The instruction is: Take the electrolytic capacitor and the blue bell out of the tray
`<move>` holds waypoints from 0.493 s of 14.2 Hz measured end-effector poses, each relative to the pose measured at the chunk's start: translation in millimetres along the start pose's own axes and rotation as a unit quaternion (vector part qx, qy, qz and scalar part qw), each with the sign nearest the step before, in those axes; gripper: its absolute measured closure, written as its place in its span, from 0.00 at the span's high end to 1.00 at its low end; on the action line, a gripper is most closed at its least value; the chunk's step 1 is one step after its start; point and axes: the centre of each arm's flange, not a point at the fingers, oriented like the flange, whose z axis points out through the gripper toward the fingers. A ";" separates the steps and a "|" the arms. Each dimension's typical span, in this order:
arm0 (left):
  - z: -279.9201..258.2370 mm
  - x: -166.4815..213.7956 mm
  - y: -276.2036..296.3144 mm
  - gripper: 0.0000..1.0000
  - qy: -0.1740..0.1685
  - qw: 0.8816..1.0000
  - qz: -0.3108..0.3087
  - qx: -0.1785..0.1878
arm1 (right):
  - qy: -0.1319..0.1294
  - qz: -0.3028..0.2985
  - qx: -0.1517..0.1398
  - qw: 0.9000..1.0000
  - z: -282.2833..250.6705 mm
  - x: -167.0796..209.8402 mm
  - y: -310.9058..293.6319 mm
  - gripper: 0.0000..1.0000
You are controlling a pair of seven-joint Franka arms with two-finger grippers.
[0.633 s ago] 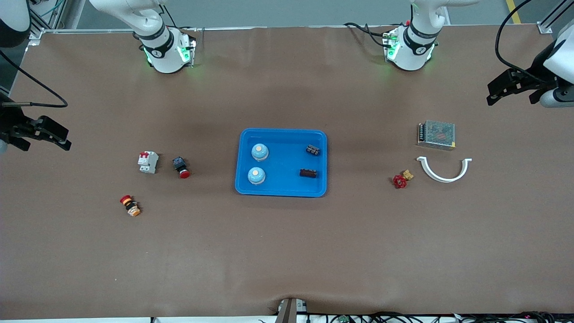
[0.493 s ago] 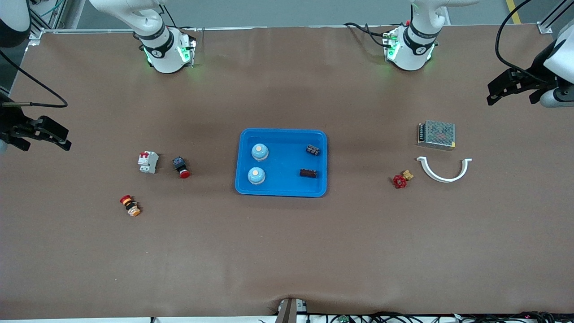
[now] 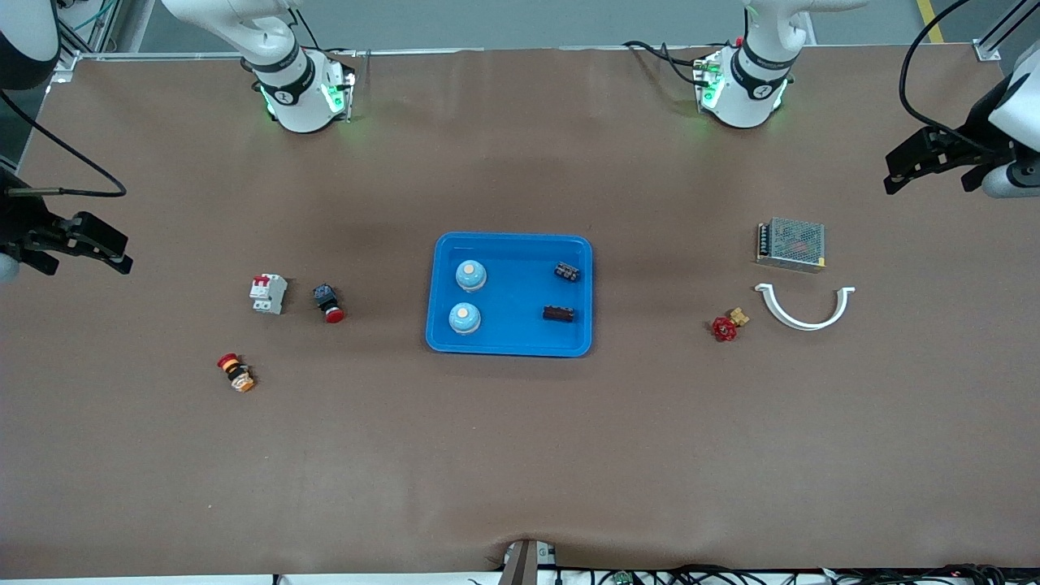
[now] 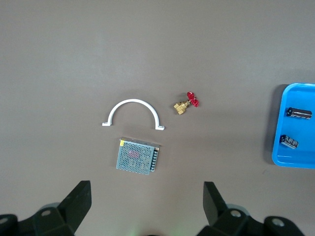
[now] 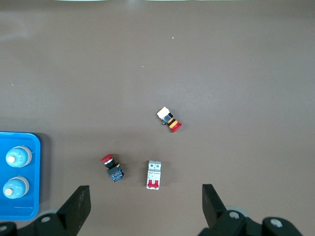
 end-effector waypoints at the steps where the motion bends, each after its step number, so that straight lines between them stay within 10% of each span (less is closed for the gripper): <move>1: 5.5 5.4 1.6 1.00 -0.005 1.000 0.001 0.000 | -0.001 0.000 0.000 1.000 1.3 0.5 -0.1 1.00; 7: 67.8 29.0 44.9 1.00 -0.069 0.997 0.040 0.004 | -0.002 0.001 0.000 1.000 2.5 1.2 0.6 1.00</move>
